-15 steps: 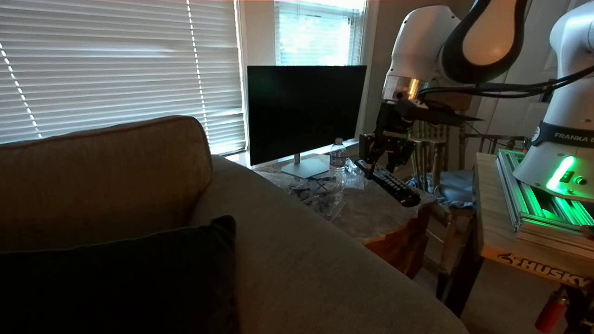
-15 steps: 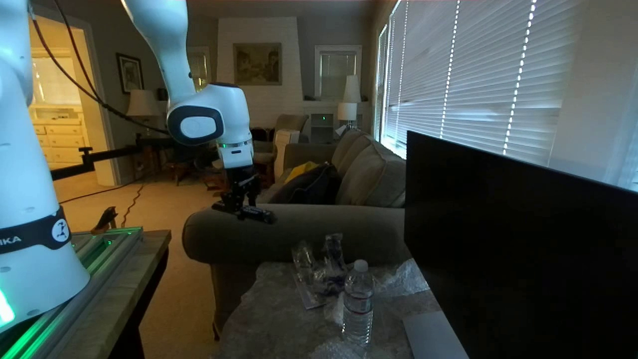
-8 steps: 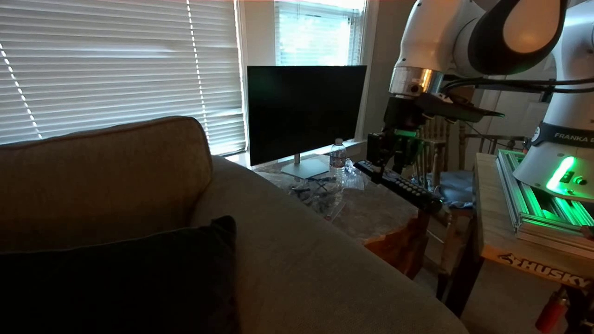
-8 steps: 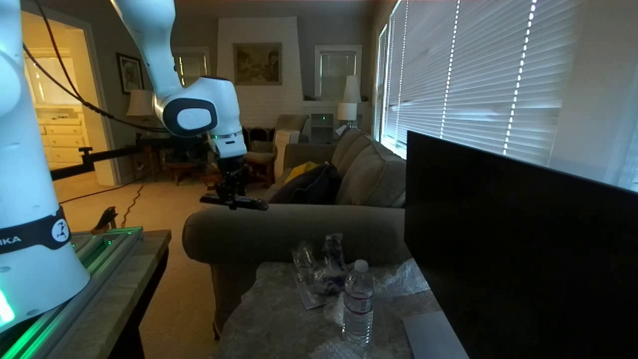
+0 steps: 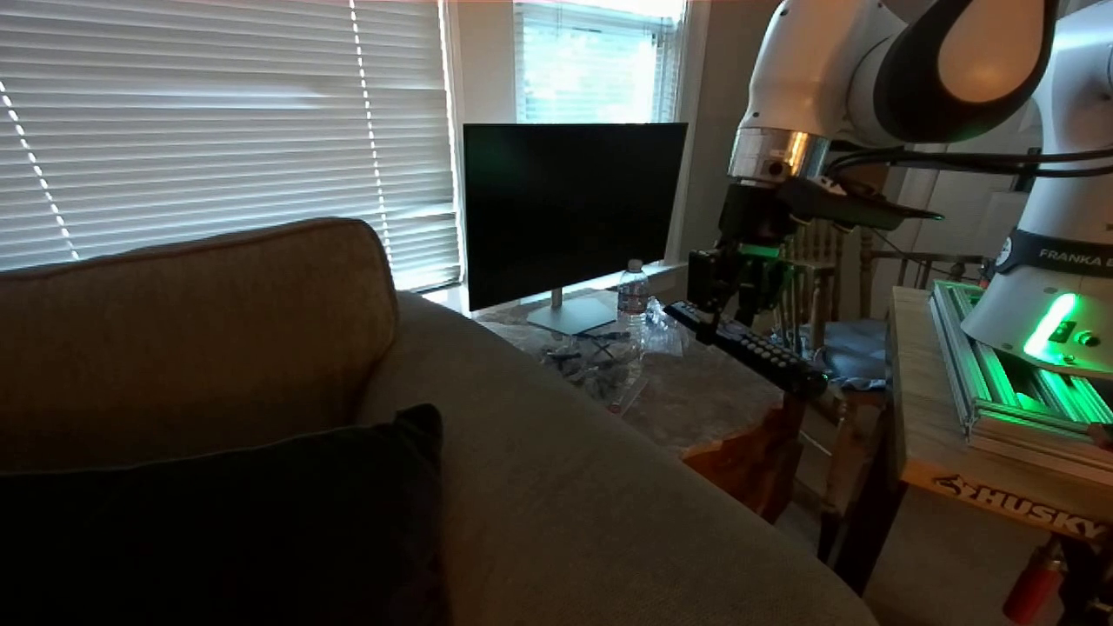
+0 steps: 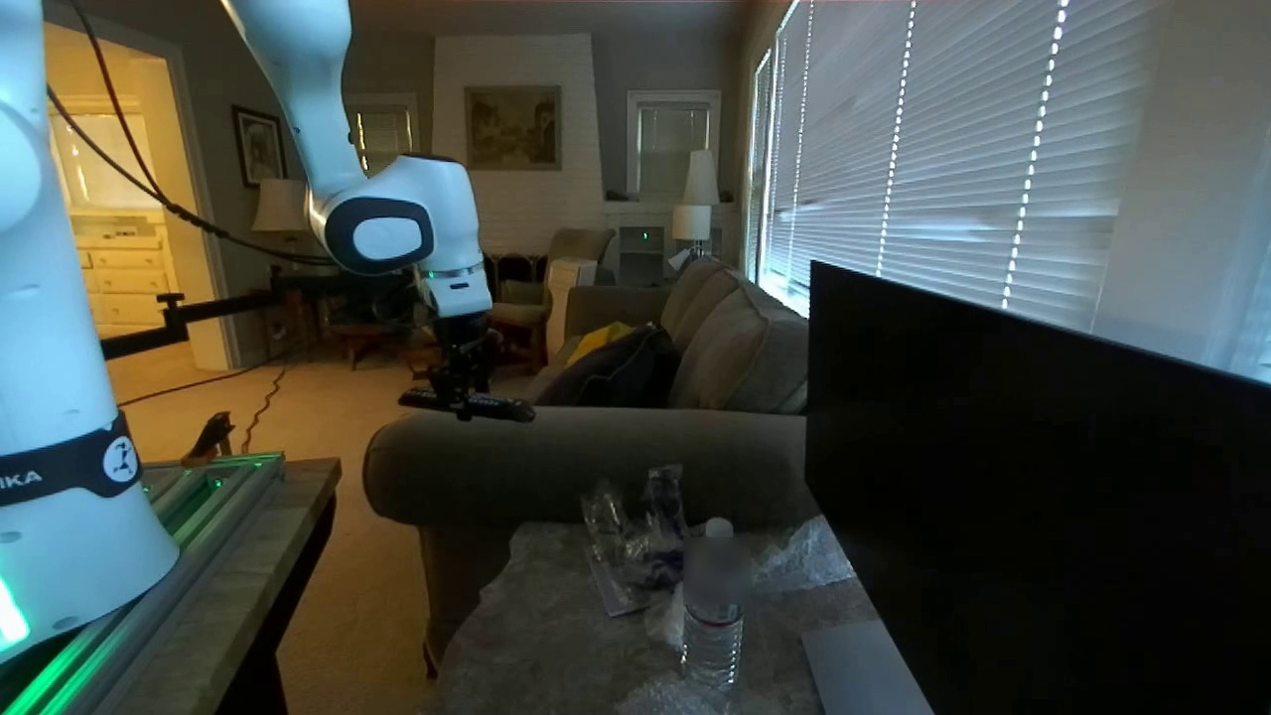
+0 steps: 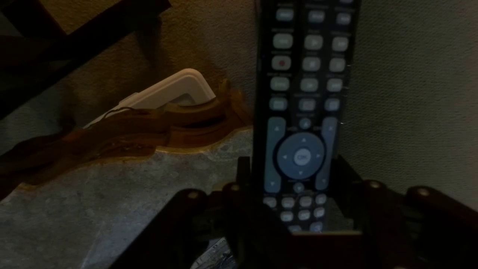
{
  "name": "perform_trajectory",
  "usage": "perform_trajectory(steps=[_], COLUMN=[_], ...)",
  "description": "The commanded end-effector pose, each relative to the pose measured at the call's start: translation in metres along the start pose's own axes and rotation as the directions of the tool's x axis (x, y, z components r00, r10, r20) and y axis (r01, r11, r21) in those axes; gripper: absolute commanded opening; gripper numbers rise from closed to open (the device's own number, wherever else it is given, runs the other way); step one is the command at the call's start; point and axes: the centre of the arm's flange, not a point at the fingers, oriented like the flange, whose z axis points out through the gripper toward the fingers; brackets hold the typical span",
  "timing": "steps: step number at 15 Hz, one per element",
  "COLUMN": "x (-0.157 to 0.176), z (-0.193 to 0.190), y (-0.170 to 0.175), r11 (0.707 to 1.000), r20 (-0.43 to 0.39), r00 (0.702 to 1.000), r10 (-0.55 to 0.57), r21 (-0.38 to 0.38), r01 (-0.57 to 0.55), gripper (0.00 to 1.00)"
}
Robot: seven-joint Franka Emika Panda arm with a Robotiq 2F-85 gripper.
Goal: Put the black remote on the armrest
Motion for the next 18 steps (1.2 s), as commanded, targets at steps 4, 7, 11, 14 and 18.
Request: perform_trajectory(steps=[4, 7, 11, 14, 18], x=[-0.026, -0.033, -0.033, -0.034, -0.032], z=[0.017, 0.024, 0.034, 0.043, 0.059], y=[-0.057, -0.090, -0.134, -0.161, -0.181], r11=[0.994, 0.983, 0.965, 0.956, 0.949], r20=[-0.017, -0.035, -0.064, -0.097, -0.103], r00=[0.996, 0.987, 0.969, 0.957, 0.946], r10=[-0.092, -0.156, -0.239, -0.273, -0.309], r21=[0.064, 0.088, 0.092, 0.086, 0.036], r01=[0.093, 0.159, 0.244, 0.281, 0.314], gripper=[0.29, 0.29, 0.29, 0.29, 0.29])
